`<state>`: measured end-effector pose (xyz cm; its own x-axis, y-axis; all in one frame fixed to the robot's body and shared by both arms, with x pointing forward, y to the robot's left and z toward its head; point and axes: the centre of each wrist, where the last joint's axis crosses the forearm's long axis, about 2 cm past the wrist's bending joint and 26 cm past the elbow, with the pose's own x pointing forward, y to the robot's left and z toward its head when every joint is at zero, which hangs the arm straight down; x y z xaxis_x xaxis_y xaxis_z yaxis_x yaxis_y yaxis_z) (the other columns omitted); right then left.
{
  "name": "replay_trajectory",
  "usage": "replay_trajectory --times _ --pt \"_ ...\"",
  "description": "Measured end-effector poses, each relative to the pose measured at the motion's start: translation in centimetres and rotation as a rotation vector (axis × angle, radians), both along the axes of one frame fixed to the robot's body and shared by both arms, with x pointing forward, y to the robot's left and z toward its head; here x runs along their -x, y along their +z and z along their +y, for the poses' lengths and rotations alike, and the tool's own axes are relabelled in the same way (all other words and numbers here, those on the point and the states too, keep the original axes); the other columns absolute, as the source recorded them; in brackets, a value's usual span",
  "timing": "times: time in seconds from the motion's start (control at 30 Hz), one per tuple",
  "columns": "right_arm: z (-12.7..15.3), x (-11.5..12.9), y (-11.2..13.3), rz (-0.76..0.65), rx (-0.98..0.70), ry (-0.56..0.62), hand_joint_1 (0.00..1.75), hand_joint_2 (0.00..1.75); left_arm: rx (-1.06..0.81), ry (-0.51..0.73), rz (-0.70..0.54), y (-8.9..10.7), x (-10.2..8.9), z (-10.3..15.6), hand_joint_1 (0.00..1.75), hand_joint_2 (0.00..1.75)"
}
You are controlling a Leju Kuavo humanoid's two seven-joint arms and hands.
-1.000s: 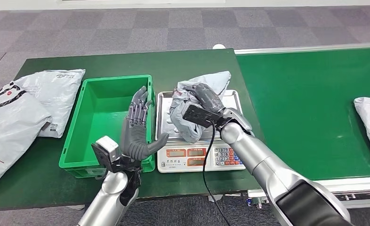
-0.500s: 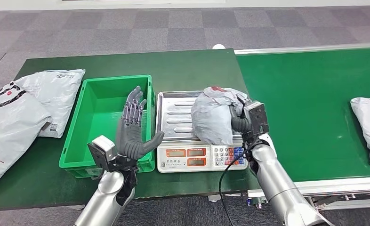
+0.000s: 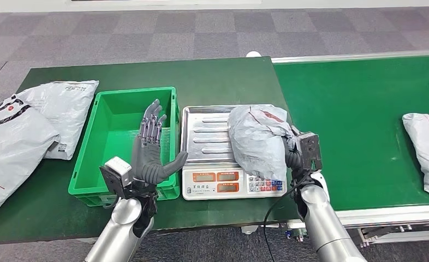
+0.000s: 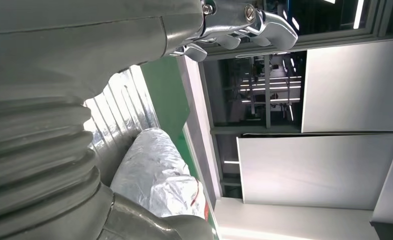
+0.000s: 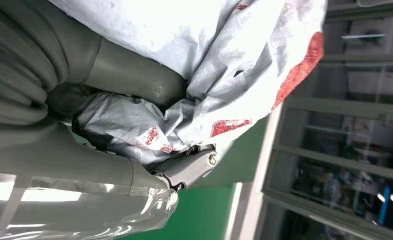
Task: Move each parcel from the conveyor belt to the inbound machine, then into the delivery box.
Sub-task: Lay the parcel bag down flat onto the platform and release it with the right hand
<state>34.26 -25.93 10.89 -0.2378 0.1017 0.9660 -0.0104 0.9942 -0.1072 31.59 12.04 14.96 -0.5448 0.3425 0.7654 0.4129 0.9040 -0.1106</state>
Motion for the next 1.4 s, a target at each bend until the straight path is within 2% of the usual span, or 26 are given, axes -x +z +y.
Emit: replay_trajectory --times 0.13,0.33,0.4,0.57,0.8,0.83,0.93,0.97,1.13,1.4 --pt "0.1 0.2 -0.5 0.045 -0.001 0.047 1.75 1.75 -0.014 0.003 -0.012 0.0 0.0 0.1 0.00 1.75" --pt "0.3 0.6 -1.6 0.069 -0.005 0.353 1.75 1.75 -0.031 0.002 -0.025 0.1 -0.2 0.1 0.00 1.75" --pt "0.4 0.5 -1.7 0.055 0.000 0.406 1.75 1.75 -0.036 0.002 -0.029 0.2 -0.2 0.1 0.00 1.75" --pt "0.6 0.2 -1.7 0.039 -0.010 0.434 1.75 1.75 -0.037 0.003 -0.034 0.3 -0.2 0.1 0.00 1.75" --pt "0.5 0.4 -1.7 0.042 -0.050 0.413 1.75 1.75 -0.031 0.006 -0.025 0.0 0.3 0.1 0.00 1.75" --pt "0.5 0.5 -1.7 0.041 -0.052 0.407 1.51 1.75 -0.030 0.007 -0.023 -0.1 0.4 0.1 0.00 1.75" --pt "0.5 0.8 -1.7 0.027 -0.036 0.364 0.20 1.75 -0.028 0.010 -0.016 -0.3 0.7 0.2 0.00 1.75" --pt "0.5 0.9 -1.7 0.021 -0.014 0.333 0.00 1.75 -0.027 0.011 -0.015 -0.4 0.8 0.2 0.00 1.75" --pt "0.0 1.3 -1.1 -0.014 0.210 0.067 0.00 1.75 -0.028 0.020 -0.004 -0.5 1.3 0.2 0.00 1.75" --pt "-0.1 1.7 -0.8 -0.036 0.250 0.009 0.00 1.75 -0.024 0.021 -0.003 -0.5 1.7 0.2 0.00 1.75"
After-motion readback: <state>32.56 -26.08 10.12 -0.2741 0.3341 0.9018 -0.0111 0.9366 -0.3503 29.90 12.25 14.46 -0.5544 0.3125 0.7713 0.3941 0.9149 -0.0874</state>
